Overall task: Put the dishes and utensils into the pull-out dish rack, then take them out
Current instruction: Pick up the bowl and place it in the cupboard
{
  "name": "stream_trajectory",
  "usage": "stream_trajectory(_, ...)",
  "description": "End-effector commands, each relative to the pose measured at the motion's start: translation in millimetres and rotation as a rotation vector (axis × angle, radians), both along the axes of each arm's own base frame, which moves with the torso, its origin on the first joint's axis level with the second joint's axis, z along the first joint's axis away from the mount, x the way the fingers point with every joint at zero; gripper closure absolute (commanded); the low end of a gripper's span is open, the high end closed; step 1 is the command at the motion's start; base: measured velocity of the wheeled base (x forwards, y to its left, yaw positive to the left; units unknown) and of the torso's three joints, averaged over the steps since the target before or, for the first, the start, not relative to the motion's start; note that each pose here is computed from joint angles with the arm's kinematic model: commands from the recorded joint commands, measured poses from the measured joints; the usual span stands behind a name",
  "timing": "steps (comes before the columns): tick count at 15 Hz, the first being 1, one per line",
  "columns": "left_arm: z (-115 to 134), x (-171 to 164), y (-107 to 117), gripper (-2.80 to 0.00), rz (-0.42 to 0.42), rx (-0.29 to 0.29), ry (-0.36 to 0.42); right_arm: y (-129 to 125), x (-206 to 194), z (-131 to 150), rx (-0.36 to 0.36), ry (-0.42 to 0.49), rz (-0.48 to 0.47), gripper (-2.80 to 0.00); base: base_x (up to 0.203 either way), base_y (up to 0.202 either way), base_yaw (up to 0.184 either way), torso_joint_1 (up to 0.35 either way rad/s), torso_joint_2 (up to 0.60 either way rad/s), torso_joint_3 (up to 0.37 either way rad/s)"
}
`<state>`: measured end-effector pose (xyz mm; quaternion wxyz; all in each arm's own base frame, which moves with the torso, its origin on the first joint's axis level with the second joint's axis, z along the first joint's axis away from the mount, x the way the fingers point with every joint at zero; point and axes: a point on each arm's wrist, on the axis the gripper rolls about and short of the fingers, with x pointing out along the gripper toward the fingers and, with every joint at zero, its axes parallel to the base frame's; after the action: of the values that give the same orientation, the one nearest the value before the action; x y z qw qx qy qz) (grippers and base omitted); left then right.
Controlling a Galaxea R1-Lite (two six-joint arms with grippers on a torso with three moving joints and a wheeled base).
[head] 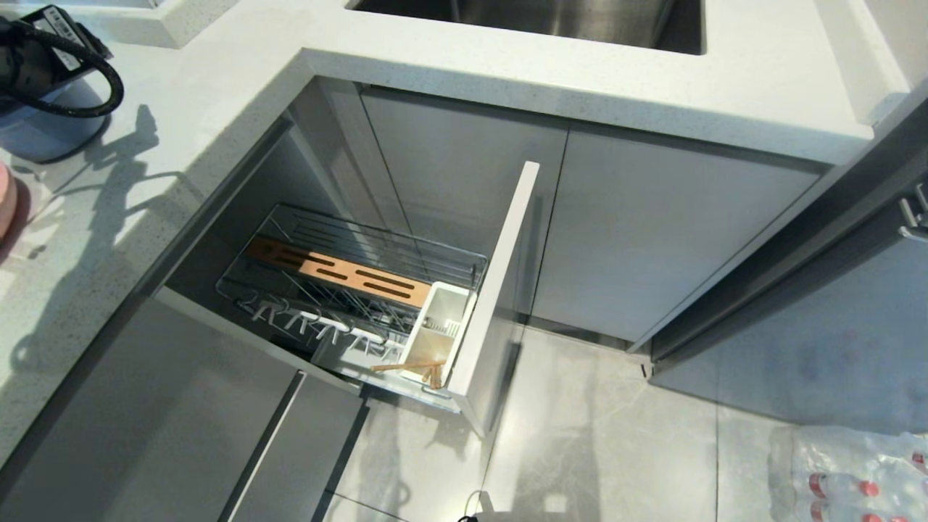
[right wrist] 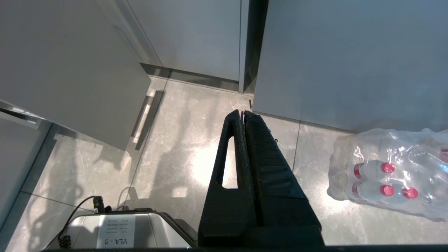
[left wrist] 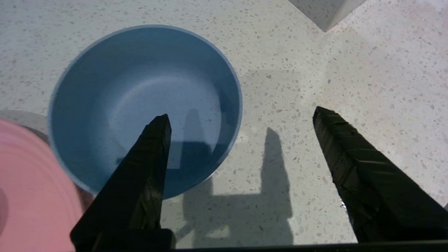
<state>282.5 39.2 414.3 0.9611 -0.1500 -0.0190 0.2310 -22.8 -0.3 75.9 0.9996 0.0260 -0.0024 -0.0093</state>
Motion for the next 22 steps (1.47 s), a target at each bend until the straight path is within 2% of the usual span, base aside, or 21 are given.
stream_trajectory(1, -2.5, 3.2, 3.1, -2.8, -0.008, -0.004, 0.008, 0.0, 0.0, 0.0, 0.0, 0.0, 0.0, 0.0, 0.0, 0.0, 0.0, 0.0, 0.0, 0.0)
stream_trajectory(12, -9.7, 17.2, 14.8, -2.8, -0.088, -0.008, 0.007, 0.0, 0.1, 0.1, 0.0, 0.001, 0.0, 0.0, 0.0, 0.0, 0.0, 0.0, 0.0, 0.0)
stream_trajectory(19, -12.6, 20.8, 15.6, -2.8, -0.097, -0.008, 0.018, 0.0, 0.1, 0.1, 0.0, 0.001, -0.001, 0.0, 0.0, 0.0, 0.0, 0.0, 0.0, 0.0)
stream_trajectory(20, -12.8, 20.7, 16.1, 0.0, -0.095, -0.007, 0.02, 0.0, 0.0, 0.0, 0.0, 0.0, 0.0, 0.0, 0.0, 0.0, 0.0, 0.0, 0.0, 0.0)
stream_trajectory(22, -12.7, 20.2, 16.4, 0.0, -0.097, -0.008, 0.022, 0.0, 0.1, 0.1, 0.0, 0.001, 0.0, 0.0, 0.0, 0.0, 0.0, 0.0, 0.0, 0.0)
